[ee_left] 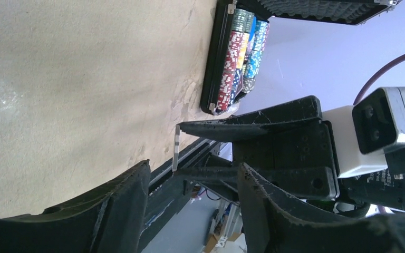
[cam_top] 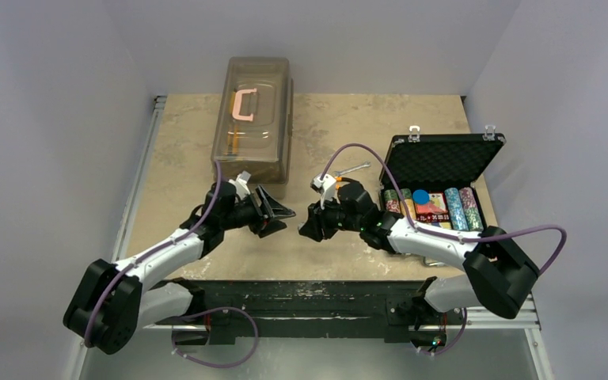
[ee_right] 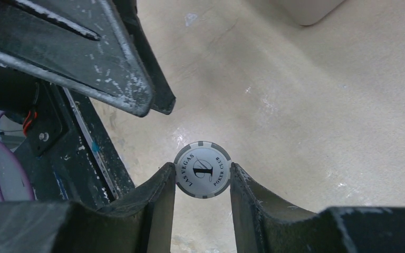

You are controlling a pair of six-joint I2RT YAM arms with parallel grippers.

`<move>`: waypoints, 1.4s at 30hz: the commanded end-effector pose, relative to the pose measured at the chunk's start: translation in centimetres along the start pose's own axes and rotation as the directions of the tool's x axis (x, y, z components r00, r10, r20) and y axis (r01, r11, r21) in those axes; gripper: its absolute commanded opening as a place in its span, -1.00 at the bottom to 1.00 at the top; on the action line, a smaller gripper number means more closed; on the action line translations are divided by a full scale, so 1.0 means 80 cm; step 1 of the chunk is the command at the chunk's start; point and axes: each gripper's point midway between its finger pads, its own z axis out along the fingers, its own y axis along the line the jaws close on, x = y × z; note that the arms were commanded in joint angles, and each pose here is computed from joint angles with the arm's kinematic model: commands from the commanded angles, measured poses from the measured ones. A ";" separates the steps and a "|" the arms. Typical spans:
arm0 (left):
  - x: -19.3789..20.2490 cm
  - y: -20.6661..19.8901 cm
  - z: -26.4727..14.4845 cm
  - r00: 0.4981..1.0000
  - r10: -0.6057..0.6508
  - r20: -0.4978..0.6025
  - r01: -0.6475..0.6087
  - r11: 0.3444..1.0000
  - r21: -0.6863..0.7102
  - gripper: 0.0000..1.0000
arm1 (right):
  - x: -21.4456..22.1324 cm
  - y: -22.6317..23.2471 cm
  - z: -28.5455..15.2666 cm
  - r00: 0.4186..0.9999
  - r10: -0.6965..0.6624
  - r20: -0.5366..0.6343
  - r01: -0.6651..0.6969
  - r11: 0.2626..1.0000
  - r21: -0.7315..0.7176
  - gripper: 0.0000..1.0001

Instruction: Pack up texas hold em set

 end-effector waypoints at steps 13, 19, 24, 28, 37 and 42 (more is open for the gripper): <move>-0.003 -0.002 0.025 0.998 -0.018 -0.059 0.021 0.998 0.052 0.07 | -0.029 0.027 -0.005 0.995 -0.059 0.083 0.065 0.995 -0.078 -0.37; 0.001 0.001 0.031 0.997 -0.012 -0.075 0.017 0.998 0.056 0.02 | -0.032 0.028 -0.003 0.994 -0.059 0.088 0.067 0.994 -0.082 -0.37; 0.012 -0.001 0.043 0.993 -0.006 -0.118 0.014 0.998 0.066 -0.09 | -0.034 0.030 -0.001 0.994 -0.058 0.089 0.066 0.994 -0.089 -0.37; 0.018 -0.002 0.050 0.990 -0.022 -0.136 0.036 0.995 0.096 -0.33 | -0.035 0.031 0.000 0.994 -0.059 0.090 0.067 0.994 -0.088 -0.38; 0.014 -0.010 0.041 0.997 -0.007 -0.076 0.017 0.990 0.137 -1.00 | -0.030 0.012 -0.001 0.999 -0.021 0.049 0.020 1.000 0.008 0.10; 0.011 -0.011 0.024 0.997 0.072 -0.016 -0.070 0.990 0.122 -1.00 | -0.016 0.038 -0.025 0.981 0.185 -0.052 -0.187 0.982 -0.023 0.79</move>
